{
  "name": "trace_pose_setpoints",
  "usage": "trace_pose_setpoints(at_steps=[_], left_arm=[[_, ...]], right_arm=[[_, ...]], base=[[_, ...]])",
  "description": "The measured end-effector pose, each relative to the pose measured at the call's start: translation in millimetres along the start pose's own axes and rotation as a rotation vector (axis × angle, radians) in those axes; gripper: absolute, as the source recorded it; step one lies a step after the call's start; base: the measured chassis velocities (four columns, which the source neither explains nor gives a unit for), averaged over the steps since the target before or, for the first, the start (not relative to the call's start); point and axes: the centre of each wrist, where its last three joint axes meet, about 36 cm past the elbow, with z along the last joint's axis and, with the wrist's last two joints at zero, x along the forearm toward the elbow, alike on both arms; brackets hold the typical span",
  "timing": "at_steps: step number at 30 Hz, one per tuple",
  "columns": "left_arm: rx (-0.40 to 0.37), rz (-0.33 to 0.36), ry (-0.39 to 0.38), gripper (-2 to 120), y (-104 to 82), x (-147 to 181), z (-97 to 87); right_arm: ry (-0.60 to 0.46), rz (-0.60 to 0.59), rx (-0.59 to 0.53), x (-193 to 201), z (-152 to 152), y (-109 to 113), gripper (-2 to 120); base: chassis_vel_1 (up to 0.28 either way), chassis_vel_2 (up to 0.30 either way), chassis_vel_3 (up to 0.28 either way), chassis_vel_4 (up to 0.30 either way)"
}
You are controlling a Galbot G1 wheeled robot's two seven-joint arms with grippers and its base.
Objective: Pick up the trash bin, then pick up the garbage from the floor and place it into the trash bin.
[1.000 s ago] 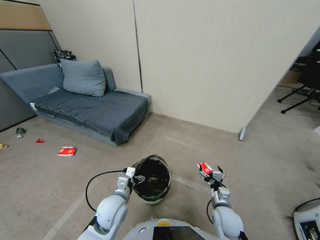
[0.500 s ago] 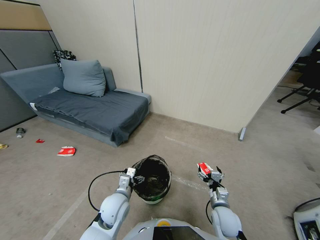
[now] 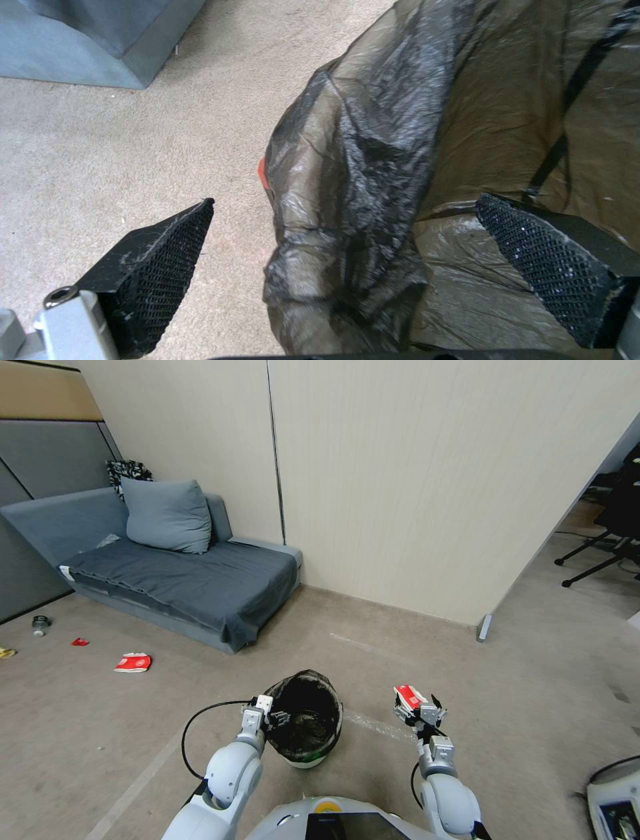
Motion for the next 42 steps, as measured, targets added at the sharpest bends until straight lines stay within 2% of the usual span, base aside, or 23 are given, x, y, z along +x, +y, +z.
trace_pose_setpoints(at_steps=[6, 10, 12, 14, 16, 17, 20, 22, 23, 25, 27, 28, 32, 42], left_arm=[[-0.009, -0.001, 0.003, 100, -1.2, -3.5, 0.8], [-0.035, -0.012, 0.005, 95, -1.8, -6.0, 3.1], [-0.043, -0.013, 0.008, 85, -2.3, -7.2, 4.3], [-0.044, -0.013, 0.01, 81, -2.3, -7.8, 4.8], [-0.044, -0.014, 0.013, 70, -1.9, -8.8, 5.6], [-0.044, -0.014, 0.013, 70, -1.9, -8.8, 5.6], [-0.044, -0.016, 0.014, 57, -0.6, -9.1, 5.8], [-0.044, -0.016, 0.014, 55, -0.5, -9.1, 5.8], [-0.043, -0.015, 0.014, 46, -0.5, -9.1, 5.9], [-0.042, -0.014, 0.015, 44, -0.5, -9.0, 6.1], [-0.041, -0.012, 0.015, 31, -0.4, -9.0, 6.1], [-0.041, -0.012, 0.015, 31, -0.4, -9.0, 6.1], [-0.033, -0.002, 0.014, 13, -0.3, -8.8, 5.2], [-0.029, 0.002, 0.012, 11, -0.3, -8.3, 4.3]], right_arm=[[0.007, 0.0, 0.0, -1.1, 2.6, 0.2, 100], [0.011, 0.0, -0.001, -1.2, 4.0, -0.1, 100], [0.011, 0.001, -0.002, -1.5, 4.0, -0.1, 100], [0.01, 0.001, -0.003, -1.7, 3.9, -0.1, 100], [0.01, 0.0, -0.003, -1.7, 3.8, 0.0, 100], [0.01, 0.0, -0.003, -1.7, 3.8, 0.0, 100], [0.011, 0.0, -0.004, -1.6, 3.9, 0.0, 100], [0.011, 0.0, -0.004, -1.6, 3.9, 0.0, 100], [0.011, 0.0, -0.004, -1.5, 4.0, 0.0, 100], [0.011, 0.0, -0.004, -1.4, 4.1, 0.0, 100], [0.01, 0.0, -0.004, -1.4, 3.8, 0.0, 100], [0.01, 0.0, -0.004, -1.4, 3.8, 0.0, 100], [0.008, 0.0, -0.004, -1.5, 3.5, 0.0, 100], [0.0, -0.001, -0.008, -3.6, 1.8, 0.2, 100]], base=[[0.0, 0.0, 0.0, 0.0], [0.0, 0.0, 0.0, 0.0], [0.0, 0.0, 0.0, 0.0], [0.0, 0.0, 0.0, 0.0], [0.0, 0.0, 0.0, 0.0], [0.0, 0.0, 0.0, 0.0], [0.0, 0.0, 0.0, 0.0], [0.0, 0.0, 0.0, 0.0], [0.0, 0.0, 0.0, 0.0], [0.0, 0.0, 0.0, 0.0], [0.0, 0.0, 0.0, 0.0], [0.0, 0.0, 0.0, 0.0], [0.0, 0.0, 0.0, 0.0], [0.0, 0.0, 0.0, 0.0]])
